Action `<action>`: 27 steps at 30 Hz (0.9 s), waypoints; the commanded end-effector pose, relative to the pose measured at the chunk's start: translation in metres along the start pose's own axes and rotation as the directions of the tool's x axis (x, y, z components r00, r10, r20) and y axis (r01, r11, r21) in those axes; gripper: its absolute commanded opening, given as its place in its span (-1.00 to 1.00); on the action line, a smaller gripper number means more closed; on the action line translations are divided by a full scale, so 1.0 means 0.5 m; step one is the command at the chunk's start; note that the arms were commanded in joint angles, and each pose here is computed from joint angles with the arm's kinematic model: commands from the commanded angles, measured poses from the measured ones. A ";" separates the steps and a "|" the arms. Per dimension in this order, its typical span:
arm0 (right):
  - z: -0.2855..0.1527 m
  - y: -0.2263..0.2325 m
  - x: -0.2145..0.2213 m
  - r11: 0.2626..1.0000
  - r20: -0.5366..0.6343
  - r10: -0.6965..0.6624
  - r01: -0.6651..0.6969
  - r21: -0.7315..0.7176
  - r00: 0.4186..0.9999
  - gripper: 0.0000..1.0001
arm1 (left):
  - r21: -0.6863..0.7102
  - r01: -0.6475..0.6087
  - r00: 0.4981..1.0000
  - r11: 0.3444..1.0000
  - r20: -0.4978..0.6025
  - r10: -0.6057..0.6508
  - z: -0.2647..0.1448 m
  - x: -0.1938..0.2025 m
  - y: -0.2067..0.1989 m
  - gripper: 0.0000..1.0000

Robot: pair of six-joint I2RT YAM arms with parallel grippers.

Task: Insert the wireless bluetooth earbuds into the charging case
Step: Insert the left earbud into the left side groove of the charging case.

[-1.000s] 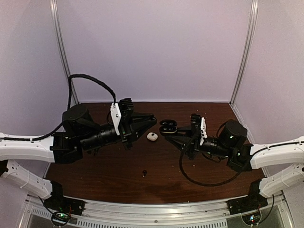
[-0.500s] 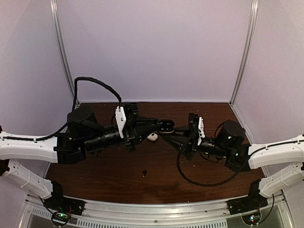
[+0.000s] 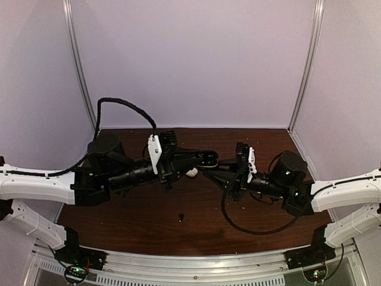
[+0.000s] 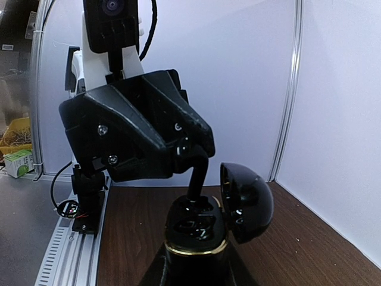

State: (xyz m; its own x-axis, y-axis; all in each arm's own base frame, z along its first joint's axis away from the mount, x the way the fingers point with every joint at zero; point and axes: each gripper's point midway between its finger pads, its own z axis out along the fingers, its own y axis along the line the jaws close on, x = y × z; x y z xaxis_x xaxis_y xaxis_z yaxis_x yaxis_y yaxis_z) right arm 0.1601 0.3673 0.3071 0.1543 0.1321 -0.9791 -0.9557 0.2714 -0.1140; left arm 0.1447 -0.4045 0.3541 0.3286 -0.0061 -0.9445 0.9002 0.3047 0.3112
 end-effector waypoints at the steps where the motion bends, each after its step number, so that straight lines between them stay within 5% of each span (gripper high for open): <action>1: 0.003 0.000 -0.060 1.000 0.089 -0.003 0.003 0.002 0.996 -1.00 | -0.032 -0.006 0.998 0.999 0.055 0.007 0.008 -0.038 0.015 -0.84; 27: -0.011 -0.010 -0.097 0.999 0.138 0.006 -0.011 0.035 0.990 -1.00 | -0.023 -0.015 0.996 1.000 -0.086 0.013 0.031 0.036 0.007 -0.86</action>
State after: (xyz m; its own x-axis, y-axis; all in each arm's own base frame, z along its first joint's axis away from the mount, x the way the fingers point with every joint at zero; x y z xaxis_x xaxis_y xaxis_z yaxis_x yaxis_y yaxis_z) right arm 0.1636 0.3639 0.3118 0.1176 0.1529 -0.9812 -0.9534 0.2939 -0.0684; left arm 0.1549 -0.4109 0.3527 0.3518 0.0324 -0.9355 0.8775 0.3367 0.3416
